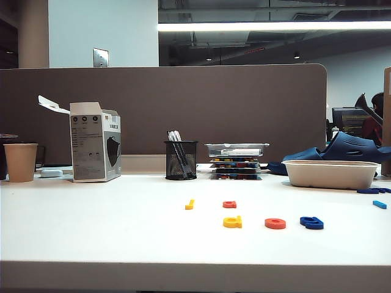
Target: Select the appropriate letters from the row of letter magnets placed on the table to arrange into the word "dog".
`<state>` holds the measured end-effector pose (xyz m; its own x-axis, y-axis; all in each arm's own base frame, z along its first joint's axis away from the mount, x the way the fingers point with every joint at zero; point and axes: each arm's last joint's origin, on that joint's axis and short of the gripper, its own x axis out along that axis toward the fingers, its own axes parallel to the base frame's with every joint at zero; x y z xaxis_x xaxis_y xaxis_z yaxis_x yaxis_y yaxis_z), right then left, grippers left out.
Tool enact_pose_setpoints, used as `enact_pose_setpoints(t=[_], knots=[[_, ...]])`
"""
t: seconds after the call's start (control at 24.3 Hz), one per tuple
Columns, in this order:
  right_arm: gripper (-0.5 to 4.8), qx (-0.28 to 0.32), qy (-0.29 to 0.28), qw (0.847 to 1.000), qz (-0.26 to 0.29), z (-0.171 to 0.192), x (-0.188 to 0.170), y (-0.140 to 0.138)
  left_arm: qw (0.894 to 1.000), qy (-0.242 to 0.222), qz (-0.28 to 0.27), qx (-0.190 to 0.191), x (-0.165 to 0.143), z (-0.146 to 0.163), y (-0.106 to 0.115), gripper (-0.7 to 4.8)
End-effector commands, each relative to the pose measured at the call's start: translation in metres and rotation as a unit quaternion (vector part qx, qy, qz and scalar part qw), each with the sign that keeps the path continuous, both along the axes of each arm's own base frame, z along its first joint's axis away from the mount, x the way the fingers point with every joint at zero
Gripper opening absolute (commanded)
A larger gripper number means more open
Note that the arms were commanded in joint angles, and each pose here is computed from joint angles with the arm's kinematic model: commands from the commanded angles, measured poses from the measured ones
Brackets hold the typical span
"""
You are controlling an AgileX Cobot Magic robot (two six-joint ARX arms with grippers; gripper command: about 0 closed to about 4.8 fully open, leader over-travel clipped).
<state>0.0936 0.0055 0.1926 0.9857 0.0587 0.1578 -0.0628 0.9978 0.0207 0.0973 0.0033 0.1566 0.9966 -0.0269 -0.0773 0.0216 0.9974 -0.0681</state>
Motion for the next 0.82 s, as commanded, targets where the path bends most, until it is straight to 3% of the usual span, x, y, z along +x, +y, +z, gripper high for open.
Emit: enact_pose_setpoints(t=[0.04, 0.82], knots=[[-0.08, -0.001, -0.017, 1.0, 0.0, -0.0056, 0.0007, 0.0001, 1.0, -0.009, -0.002, 0.0, -0.0002, 0.0029, -0.0001, -0.05], [-0.08, -0.014, 0.0, 1.0, -0.002, -0.0142, 0.0027, 0.0001, 1.0, -0.009, -0.002, -0.001, -0.0002, 0.0029, -0.0001, -0.05]])
